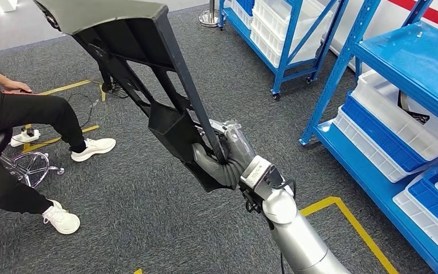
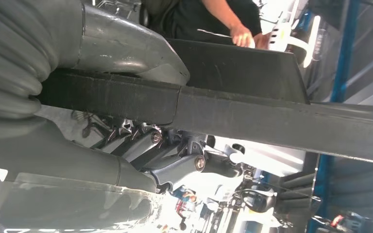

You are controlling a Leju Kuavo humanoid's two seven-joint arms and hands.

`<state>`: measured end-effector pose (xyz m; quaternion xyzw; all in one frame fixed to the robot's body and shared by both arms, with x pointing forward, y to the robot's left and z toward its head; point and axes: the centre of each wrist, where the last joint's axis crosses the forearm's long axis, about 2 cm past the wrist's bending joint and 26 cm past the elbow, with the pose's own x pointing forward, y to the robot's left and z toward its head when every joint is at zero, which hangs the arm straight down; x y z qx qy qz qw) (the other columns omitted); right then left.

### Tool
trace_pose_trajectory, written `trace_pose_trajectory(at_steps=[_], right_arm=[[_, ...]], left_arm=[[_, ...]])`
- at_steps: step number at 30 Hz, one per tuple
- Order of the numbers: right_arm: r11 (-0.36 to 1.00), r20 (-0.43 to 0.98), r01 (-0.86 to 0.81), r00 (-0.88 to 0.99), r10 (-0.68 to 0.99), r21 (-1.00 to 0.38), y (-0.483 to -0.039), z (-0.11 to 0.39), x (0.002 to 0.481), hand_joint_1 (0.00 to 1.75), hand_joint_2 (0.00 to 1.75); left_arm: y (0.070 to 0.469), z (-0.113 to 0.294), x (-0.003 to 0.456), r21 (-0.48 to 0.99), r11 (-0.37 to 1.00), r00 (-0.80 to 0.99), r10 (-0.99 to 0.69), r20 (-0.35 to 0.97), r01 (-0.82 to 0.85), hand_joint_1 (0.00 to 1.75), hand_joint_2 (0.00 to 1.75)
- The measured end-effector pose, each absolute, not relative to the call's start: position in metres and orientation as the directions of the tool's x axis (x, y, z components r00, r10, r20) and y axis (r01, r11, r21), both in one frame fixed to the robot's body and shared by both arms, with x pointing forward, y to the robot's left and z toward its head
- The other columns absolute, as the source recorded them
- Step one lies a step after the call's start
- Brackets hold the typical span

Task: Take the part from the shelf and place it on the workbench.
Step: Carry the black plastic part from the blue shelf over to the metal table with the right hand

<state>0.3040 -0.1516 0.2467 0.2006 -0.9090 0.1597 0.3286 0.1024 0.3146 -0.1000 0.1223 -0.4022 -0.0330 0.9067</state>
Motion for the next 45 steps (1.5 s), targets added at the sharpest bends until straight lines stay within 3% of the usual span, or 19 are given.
trace_pose_trajectory(at_steps=[25,45], right_arm=[[0.856,0.666,-0.490,-0.695,-0.272,-0.162,-0.147,0.250,0.302,1.75,1.75],[0.851,0.661,-0.497,-0.697,-0.278,-0.167,-0.143,0.254,0.302,1.75,1.75]], left_arm=[[0.318,-0.101,0.097,0.270,0.963,0.679,-0.184,0.711,-0.022,0.00,1.75],[0.322,-0.102,0.092,0.224,0.971,0.676,-0.107,0.730,-0.088,0.00,1.75]])
